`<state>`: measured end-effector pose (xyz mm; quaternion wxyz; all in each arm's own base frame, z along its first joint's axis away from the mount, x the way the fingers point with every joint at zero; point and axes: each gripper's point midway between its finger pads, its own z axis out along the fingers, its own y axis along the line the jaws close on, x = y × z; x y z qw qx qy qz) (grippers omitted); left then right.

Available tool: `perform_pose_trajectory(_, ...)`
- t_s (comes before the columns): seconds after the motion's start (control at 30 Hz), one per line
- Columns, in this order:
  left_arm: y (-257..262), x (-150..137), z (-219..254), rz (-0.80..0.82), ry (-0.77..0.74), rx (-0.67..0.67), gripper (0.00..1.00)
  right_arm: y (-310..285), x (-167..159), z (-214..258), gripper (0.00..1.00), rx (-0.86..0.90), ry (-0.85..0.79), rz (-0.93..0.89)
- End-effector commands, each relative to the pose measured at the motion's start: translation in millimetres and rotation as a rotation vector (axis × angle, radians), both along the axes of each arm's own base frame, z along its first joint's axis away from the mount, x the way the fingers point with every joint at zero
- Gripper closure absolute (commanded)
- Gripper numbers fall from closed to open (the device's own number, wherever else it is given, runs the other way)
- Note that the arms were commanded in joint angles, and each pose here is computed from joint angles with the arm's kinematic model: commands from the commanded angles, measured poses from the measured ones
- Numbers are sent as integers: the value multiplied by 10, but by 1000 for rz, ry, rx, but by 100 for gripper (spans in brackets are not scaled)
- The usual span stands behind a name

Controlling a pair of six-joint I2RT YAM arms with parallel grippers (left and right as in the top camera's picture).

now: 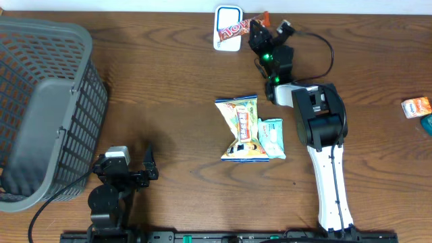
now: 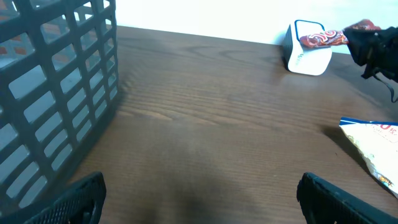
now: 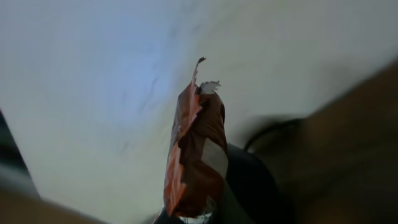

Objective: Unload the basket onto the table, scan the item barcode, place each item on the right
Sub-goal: 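Lift the red snack bar and hold it at the scanner, then carry the red bar to the right edge and release it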

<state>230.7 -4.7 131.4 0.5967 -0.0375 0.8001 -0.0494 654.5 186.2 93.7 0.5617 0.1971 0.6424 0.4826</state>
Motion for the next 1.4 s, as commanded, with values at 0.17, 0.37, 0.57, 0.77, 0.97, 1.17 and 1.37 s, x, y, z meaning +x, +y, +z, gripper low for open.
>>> perform_pose_trajectory(0.17, -16, -18, -125, -15, 37, 11, 2, 250, 151, 169, 99, -261, -85, 9)
perform_pose_trajectory(0.37, -16, -18, -125, -15, 37, 11, 2, 387, 170, 360, 99, -422, -202, 12)
perform_pose_trajectory(0.57, -16, -18, -125, -15, 37, 11, 2, 168, 171, 794, 99, -448, -300, 70)
perform_pose_trajectory(0.77, -16, -18, -125, -15, 37, 11, 2, -383, 131, 1419, 99, -473, -319, 135)
perform_pose_trajectory(0.97, -16, -18, -125, -15, 37, 11, 2, -1301, 59, 1556, 99, -718, -52, 15)
perform_pose_trajectory(1.17, -16, -18, -125, -15, 37, 11, 2, -3194, -551, 1514, 99, -1044, 511, -566)
perform_pose_trajectory(1.37, -16, -18, -125, -15, 37, 11, 2, -4261, -1155, 1210, 99, -1232, 852, -763)
